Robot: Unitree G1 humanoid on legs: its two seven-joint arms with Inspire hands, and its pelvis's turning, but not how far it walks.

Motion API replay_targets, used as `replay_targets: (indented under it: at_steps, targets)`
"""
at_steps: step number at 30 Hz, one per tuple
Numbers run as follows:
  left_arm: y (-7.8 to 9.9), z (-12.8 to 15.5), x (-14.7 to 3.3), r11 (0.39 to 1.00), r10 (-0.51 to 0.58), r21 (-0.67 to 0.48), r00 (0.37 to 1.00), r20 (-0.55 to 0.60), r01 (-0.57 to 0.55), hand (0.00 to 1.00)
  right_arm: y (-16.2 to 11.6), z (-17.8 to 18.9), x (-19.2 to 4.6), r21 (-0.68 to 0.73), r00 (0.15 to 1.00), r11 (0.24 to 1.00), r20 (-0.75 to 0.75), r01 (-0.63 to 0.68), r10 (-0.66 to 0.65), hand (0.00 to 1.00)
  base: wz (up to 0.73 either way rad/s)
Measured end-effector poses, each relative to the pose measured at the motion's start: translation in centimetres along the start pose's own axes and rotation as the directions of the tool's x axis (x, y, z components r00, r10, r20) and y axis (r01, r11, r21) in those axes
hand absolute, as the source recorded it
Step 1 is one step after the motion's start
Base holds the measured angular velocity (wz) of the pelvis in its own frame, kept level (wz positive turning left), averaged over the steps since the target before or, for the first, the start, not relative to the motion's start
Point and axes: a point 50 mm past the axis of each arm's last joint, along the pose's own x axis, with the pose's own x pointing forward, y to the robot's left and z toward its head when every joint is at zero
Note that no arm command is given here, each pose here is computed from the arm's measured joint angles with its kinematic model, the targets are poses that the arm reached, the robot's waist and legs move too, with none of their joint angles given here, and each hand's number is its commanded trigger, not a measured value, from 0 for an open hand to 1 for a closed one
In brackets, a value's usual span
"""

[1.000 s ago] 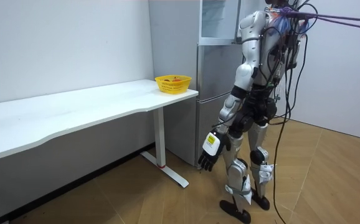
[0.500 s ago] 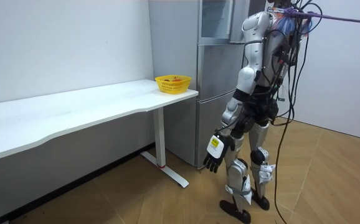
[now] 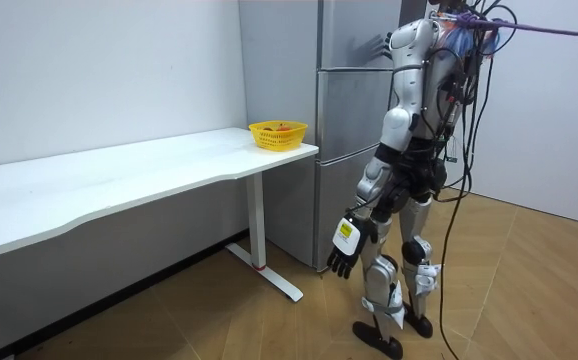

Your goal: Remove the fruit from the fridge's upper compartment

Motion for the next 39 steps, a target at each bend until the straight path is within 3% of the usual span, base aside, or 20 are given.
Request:
replay_targets:
  at_steps: [23,32,39]
  targets:
    - [-0.1,0.3,0.0,0.999,-0.005,0.037,1.000,0.010,0.005,0.00,-0.3,-0.3,0.0,0.049,0.999,0.997,-0.012,0.053,-0.052,0.00,0.00]
    - [0.1,0.3,0.0,0.998,0.021,0.053,1.000,0.014,-0.022,0.00,-1.2,-0.1,-0.1,-0.051,0.977,0.976,0.002,0.212,-0.212,0.00,0.01]
    - [0.3,0.8,0.0,0.997,0.056,0.051,0.998,0.030,-0.057,0.00,-3.6,-0.1,-1.0,-0.245,0.881,0.848,0.079,0.470,-0.466,0.00,0.03]
